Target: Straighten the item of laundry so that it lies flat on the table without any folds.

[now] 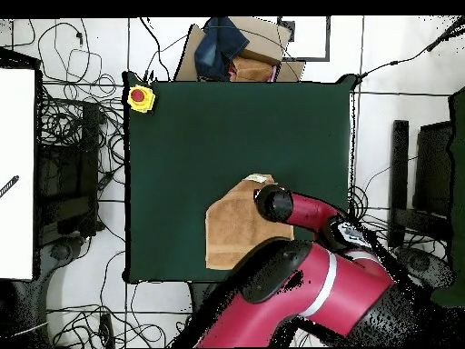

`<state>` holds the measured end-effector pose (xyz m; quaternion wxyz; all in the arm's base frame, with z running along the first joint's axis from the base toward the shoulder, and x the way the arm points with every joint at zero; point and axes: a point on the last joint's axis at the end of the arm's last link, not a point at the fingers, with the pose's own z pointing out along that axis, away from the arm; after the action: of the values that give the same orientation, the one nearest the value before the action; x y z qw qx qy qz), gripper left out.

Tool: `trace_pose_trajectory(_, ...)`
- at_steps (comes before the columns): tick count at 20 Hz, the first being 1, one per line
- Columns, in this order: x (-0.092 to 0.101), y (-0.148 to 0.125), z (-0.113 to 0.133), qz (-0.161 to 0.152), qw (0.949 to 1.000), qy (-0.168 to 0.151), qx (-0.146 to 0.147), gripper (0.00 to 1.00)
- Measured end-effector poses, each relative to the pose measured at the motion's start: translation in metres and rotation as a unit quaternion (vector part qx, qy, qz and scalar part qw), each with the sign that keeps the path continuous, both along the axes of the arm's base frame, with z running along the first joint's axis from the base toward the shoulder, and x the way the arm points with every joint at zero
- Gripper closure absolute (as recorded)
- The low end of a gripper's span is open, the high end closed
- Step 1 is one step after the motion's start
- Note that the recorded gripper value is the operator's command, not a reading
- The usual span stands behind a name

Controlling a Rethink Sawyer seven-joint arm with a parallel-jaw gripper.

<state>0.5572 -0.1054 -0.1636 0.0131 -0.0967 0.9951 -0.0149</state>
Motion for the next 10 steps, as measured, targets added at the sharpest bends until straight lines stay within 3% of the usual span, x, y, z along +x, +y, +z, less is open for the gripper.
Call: trace_pose_trajectory(10,0.007,-0.017,0.02,-0.01,0.9999,-0.011,-0.006,1.0)
